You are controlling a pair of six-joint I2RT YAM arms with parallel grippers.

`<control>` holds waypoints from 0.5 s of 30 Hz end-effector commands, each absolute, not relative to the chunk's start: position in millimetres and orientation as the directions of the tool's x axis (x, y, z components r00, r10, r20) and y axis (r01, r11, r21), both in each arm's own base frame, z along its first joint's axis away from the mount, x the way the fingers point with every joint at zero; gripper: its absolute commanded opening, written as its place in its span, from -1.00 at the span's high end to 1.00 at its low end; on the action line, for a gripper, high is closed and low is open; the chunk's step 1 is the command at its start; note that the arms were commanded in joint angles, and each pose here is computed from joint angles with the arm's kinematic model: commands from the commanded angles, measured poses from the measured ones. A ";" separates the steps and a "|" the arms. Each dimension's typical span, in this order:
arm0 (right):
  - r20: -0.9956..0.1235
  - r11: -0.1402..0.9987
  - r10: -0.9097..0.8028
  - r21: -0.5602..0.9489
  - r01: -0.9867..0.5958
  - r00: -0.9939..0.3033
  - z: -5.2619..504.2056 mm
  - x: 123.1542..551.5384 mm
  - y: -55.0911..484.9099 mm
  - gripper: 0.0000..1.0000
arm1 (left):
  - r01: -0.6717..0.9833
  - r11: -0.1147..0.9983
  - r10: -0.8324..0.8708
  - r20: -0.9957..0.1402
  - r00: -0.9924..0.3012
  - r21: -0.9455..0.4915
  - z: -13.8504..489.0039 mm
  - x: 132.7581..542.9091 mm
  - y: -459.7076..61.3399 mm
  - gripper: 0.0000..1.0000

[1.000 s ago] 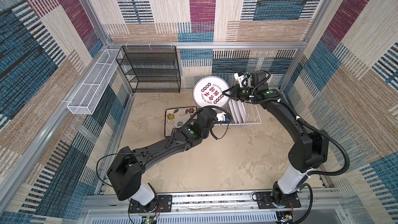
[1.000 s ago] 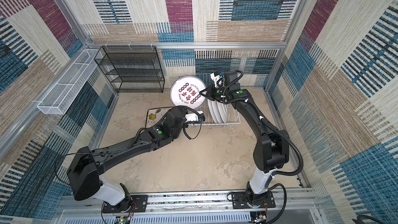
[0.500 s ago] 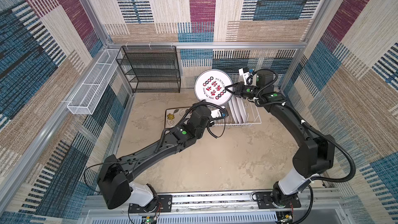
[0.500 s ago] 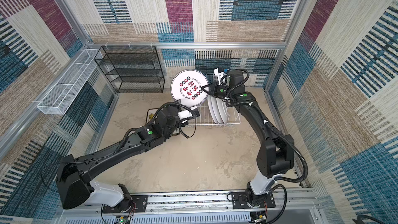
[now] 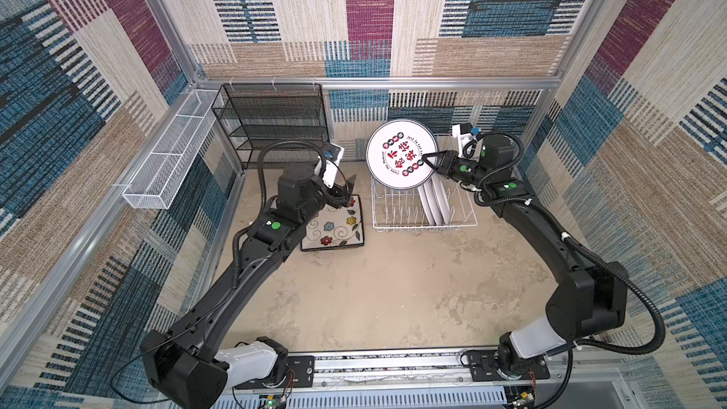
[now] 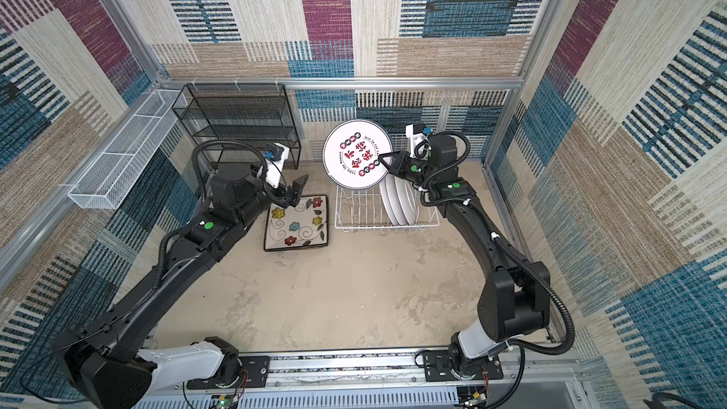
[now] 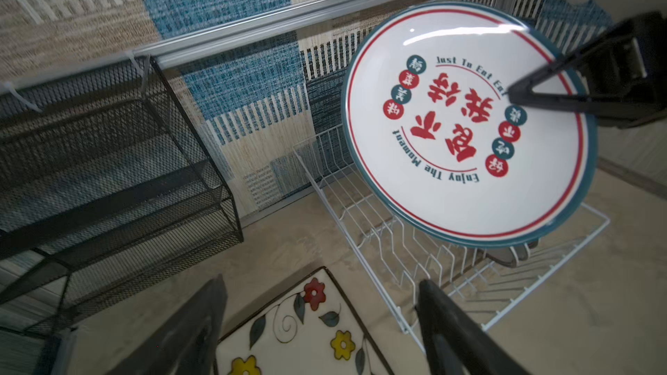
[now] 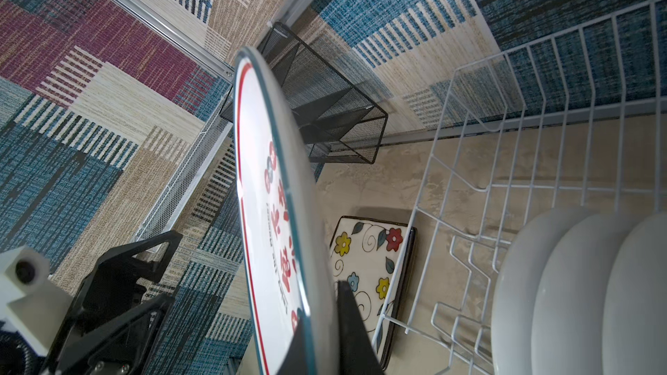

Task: Unload the plates from the dish rack
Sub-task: Pick up a plate from the dish rack.

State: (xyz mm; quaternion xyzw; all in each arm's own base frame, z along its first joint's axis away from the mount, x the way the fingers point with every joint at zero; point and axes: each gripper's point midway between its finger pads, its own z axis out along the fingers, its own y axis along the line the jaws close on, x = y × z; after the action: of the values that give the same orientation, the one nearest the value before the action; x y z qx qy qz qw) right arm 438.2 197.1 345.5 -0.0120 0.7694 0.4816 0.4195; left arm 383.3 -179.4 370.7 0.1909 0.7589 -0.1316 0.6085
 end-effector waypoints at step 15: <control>-0.676 0.442 0.323 0.726 -0.526 -0.662 351.6 434.6 214.7 1.00 | 0.421 0.477 -0.283 -0.588 -0.758 -0.772 317.2 418.5 -226.6 -0.56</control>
State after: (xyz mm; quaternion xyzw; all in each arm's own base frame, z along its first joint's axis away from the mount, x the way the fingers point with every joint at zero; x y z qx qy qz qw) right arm 436.3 207.4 338.5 -0.0396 0.7635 0.5044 0.4013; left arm 422.2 -213.8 304.6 0.0411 0.8085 -0.4546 0.3714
